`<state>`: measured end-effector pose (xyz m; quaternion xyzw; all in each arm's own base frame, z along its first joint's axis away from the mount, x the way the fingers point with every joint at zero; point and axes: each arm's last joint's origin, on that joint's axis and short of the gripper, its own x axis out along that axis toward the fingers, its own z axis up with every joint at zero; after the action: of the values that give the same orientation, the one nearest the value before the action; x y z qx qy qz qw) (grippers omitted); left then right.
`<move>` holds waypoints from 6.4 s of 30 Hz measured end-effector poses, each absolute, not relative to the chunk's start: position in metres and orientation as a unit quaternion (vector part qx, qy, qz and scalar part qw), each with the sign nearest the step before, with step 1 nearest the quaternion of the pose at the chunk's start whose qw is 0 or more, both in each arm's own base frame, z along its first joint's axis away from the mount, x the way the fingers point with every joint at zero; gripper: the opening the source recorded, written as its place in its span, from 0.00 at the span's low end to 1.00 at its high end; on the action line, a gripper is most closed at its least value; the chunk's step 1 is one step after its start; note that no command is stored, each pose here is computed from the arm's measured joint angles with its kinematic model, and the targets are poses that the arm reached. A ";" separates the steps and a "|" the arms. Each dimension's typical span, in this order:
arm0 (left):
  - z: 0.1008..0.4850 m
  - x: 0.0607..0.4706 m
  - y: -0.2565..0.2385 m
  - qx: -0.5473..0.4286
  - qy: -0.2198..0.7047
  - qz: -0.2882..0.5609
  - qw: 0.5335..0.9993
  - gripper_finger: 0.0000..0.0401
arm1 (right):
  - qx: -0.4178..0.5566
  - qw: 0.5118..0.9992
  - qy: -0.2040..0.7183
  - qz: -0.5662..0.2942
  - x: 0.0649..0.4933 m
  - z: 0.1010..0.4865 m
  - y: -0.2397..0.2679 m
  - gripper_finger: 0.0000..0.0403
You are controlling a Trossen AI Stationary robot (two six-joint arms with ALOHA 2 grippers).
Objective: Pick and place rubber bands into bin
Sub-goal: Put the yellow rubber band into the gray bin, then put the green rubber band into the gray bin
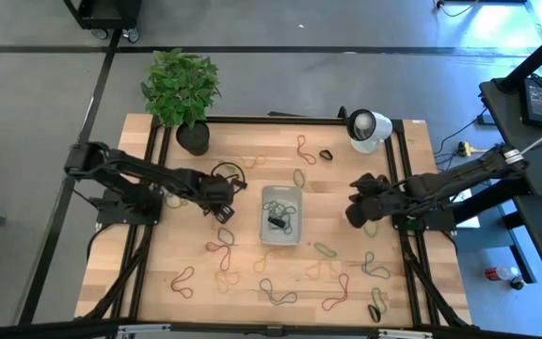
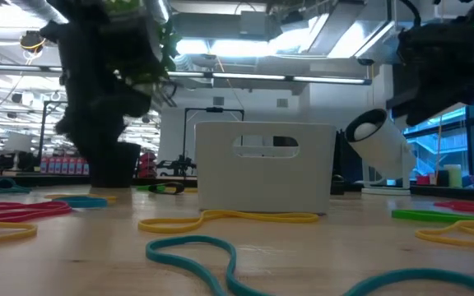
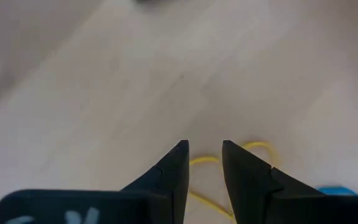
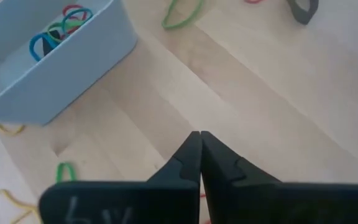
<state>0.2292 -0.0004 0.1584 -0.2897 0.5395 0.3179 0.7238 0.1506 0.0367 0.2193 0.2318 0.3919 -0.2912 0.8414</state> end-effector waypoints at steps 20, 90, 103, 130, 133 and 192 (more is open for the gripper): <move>0.129 0.234 -0.021 -0.332 0.554 0.383 0.660 0.01 | 0.153 0.865 0.409 -0.246 0.139 0.220 0.033 0.02; 0.195 0.432 -0.026 -0.135 0.549 0.190 0.803 0.00 | 0.144 0.871 0.405 -0.237 0.142 0.221 0.034 0.03; 0.179 0.436 -0.020 -0.216 0.555 0.218 0.773 0.10 | 0.140 0.871 0.407 -0.237 0.141 0.221 0.033 0.03; 0.289 0.370 -0.002 -0.102 0.517 0.116 0.842 0.02 | 0.274 0.859 0.355 -0.246 0.151 0.239 0.045 0.01; 0.280 0.351 -0.007 -0.085 0.537 0.103 0.833 0.00 | 0.287 0.853 0.357 -0.251 0.161 0.250 0.051 0.00; 0.258 0.189 -0.009 -0.092 0.448 0.048 0.888 0.00 | 0.274 0.642 0.572 -0.430 0.242 0.230 0.172 0.00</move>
<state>0.1893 -0.0087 0.2576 -0.0920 0.4483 0.0476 0.8879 0.2419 0.1717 0.2298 0.2736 0.5721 -0.4305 0.6423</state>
